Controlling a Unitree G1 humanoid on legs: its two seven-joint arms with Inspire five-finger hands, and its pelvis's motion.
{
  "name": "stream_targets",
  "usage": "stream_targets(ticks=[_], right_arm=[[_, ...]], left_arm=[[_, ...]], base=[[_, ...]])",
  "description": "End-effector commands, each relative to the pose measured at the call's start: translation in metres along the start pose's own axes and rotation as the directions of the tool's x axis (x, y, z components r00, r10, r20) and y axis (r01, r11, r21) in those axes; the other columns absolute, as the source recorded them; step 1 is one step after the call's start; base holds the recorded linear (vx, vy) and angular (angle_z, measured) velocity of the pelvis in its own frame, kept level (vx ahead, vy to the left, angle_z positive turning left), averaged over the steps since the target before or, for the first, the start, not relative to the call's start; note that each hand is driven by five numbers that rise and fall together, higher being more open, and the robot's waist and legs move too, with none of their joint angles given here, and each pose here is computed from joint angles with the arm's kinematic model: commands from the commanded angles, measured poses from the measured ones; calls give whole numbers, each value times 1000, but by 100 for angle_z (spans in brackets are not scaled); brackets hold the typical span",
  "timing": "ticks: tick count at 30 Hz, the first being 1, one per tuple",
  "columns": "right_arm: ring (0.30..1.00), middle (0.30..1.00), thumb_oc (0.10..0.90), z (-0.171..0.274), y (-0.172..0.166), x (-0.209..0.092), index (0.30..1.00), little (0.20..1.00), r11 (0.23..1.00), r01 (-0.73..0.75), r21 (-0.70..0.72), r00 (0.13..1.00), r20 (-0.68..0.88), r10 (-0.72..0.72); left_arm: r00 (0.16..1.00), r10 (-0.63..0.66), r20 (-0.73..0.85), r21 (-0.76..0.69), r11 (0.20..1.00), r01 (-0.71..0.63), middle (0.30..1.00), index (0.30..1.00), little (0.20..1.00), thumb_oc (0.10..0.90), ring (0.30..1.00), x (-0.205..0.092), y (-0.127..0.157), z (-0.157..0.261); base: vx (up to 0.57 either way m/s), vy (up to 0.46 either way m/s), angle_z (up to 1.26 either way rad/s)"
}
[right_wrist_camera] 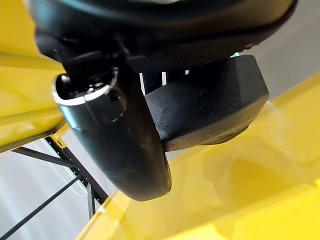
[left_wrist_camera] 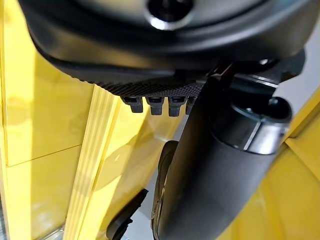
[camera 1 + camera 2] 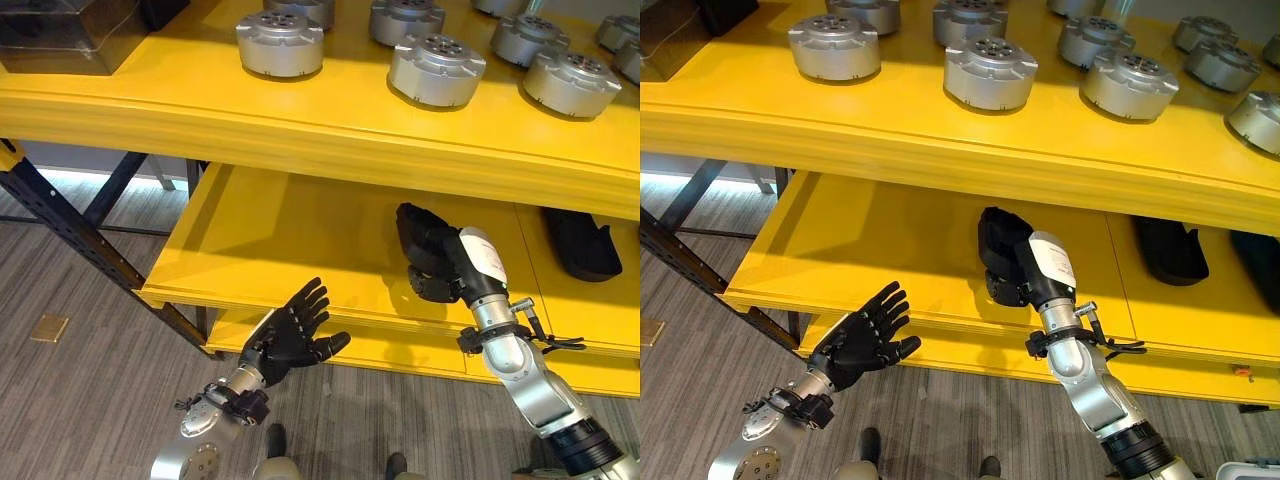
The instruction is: Move parts from the plastic box to the shelf.
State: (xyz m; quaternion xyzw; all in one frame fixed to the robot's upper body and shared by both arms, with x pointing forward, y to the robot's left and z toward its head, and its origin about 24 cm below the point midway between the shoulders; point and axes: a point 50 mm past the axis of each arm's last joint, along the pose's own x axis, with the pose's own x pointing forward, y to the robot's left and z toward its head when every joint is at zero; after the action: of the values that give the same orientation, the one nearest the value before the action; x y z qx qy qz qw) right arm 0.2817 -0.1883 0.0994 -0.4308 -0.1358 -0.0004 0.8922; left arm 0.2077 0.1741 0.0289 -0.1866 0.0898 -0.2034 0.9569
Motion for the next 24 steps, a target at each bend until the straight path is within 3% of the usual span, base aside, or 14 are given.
stream_targets(ticks=[1,10,24], right_arm=[[300,300,400,43,-61,44,300,300,964,265,-11,944,209,-257],[300,300,400,46,-101,75,300,300,919,390,-57,910,176,-375],[300,300,400,30,-134,89,300,300,886,432,-169,901,134,-414]], left_arm=[[972,-192,133,107,978,179,1000,1000,1000,900,1000,18,-24,40],[956,-246,157,203,956,213,1000,1000,1000,900,1000,33,-28,70],[945,-288,156,257,935,243,1000,1000,1000,900,1000,40,-35,77]], base=[[-103,-202,8],[-203,-167,5],[-97,-78,2]])
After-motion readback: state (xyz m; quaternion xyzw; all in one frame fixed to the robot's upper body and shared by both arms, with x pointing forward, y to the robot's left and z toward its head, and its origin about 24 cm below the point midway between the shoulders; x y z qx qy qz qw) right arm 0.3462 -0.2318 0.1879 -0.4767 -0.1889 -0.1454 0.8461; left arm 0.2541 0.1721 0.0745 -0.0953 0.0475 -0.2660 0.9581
